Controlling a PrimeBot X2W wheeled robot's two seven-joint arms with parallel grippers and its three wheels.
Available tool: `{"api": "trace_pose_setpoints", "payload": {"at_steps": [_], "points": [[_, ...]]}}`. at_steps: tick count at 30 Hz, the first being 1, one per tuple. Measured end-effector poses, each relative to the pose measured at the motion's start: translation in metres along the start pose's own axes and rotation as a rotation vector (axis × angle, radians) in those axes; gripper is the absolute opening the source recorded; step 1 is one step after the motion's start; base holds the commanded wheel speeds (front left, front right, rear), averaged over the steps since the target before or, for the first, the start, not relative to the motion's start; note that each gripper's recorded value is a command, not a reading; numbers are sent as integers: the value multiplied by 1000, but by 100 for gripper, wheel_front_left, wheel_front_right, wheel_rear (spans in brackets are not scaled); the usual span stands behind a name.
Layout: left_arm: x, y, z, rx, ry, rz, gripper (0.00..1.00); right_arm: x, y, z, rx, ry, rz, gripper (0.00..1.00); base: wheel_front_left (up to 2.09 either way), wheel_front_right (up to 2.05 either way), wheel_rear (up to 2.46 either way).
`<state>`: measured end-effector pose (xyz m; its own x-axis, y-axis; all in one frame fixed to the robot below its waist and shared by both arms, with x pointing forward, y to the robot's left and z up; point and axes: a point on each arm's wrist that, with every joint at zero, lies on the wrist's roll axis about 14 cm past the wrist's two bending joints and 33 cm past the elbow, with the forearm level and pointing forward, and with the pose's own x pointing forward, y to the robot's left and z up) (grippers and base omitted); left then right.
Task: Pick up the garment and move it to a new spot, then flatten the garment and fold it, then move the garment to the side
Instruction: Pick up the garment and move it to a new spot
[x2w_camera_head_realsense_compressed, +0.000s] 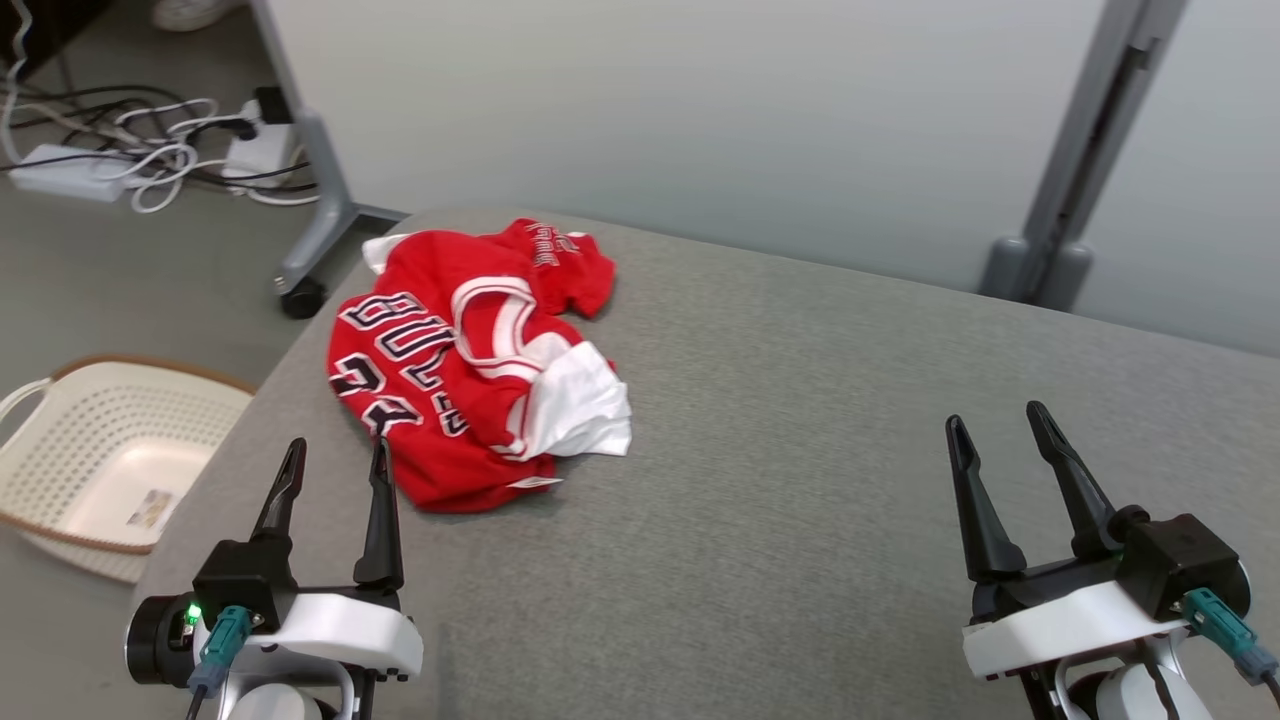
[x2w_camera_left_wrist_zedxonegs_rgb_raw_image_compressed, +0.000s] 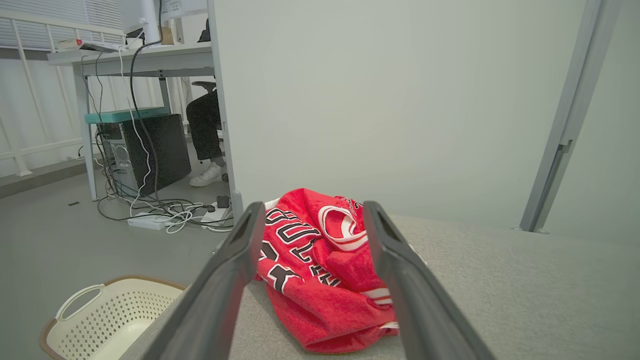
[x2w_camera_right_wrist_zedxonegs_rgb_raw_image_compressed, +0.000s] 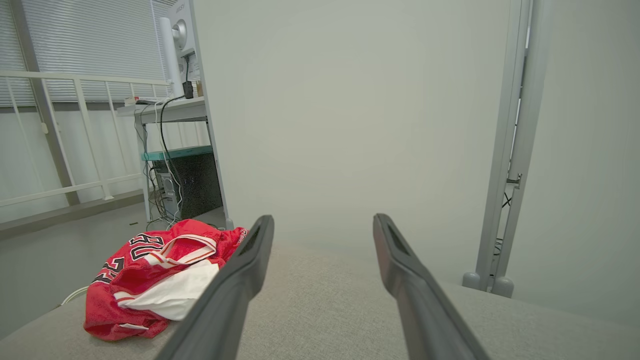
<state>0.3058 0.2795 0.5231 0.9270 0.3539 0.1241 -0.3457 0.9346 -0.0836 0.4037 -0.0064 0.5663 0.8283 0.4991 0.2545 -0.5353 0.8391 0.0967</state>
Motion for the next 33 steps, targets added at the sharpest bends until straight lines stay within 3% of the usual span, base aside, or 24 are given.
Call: {"api": "trace_pose_setpoints", "payload": {"at_steps": [8,16,22,33], "points": [[-20,42,1,-3,4,113,100,17,39,-7,33,12,115,100,0,0,0],[-23,49,-3,-3,15,131,100,18,49,-9,41,17,143,100,0,0,0],[2,27,-1,-40,19,25,100,15,37,-7,41,10,109,100,0,0,0],[88,-6,4,-64,208,-131,100,3,-2,-3,28,-1,1,100,0,0,0]]}}
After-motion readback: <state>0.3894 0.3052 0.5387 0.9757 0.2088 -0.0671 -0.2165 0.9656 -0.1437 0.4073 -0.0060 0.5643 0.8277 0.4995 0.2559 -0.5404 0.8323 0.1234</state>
